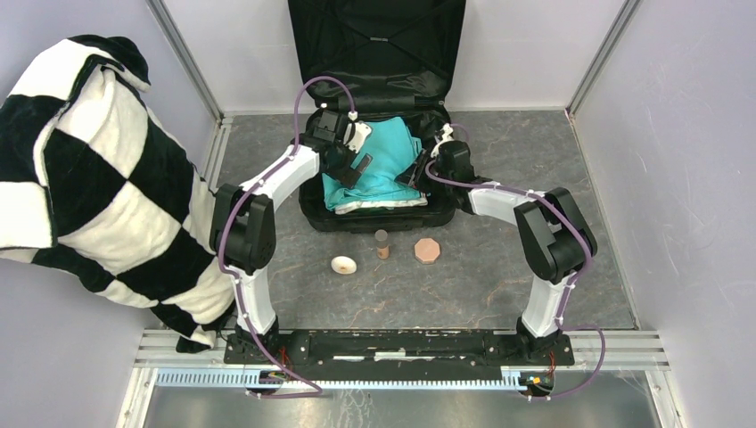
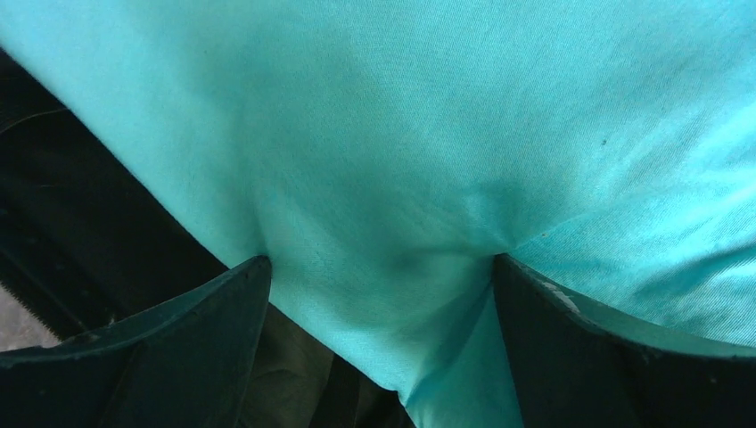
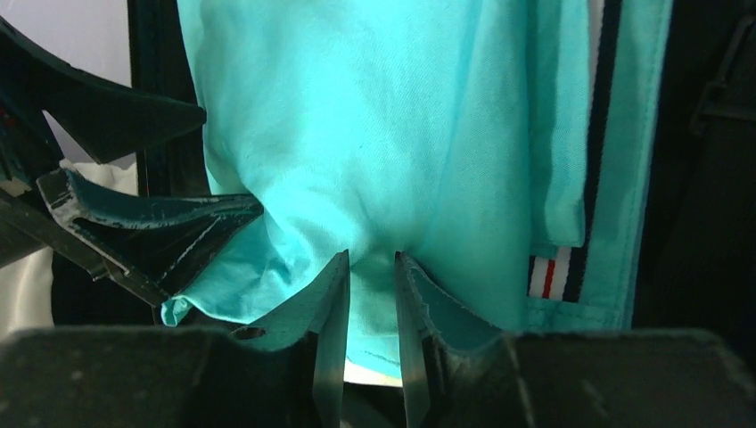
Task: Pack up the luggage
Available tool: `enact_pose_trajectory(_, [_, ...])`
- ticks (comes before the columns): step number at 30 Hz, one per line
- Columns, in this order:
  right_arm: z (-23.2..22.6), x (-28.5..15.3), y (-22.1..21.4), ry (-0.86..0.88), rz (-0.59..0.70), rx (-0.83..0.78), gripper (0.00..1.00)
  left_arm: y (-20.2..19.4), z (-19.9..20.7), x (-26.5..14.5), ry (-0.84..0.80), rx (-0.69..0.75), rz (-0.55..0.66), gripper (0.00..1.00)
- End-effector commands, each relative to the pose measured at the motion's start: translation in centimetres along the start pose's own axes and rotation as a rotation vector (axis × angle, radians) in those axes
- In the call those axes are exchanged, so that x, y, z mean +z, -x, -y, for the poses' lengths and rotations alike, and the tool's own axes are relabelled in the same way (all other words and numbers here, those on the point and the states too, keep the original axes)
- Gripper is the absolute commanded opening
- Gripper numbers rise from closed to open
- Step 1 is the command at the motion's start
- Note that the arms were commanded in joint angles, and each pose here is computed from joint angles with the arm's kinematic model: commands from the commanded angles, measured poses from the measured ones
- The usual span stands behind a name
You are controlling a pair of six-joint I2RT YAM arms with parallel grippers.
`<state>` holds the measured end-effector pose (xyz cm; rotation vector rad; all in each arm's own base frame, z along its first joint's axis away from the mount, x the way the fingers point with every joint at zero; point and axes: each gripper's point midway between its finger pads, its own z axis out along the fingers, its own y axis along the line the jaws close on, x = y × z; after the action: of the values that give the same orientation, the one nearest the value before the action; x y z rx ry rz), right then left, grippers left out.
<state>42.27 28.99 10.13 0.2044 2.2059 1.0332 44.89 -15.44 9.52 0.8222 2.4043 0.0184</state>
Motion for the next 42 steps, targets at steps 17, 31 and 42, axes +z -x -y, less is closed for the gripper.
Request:
enact_pose_trajectory(17, [-6.4,-11.7,-3.2,0.013,0.029,-0.649,0.92,4.6,-4.9,-16.2,0.038,-0.109,0.249,1.00])
enact_pose_trajectory(31, [-6.6,-13.2,-12.9,0.296,-0.030,-0.785,0.89,-3.6,-2.5,-20.6,-0.051,-0.194,0.237,1.00])
enact_pose_trajectory(42, [-5.8,-7.2,-13.2,0.168,-0.001,-0.818,0.73,-4.9,-2.4,-20.8,-0.053,-0.189,0.218,1.00])
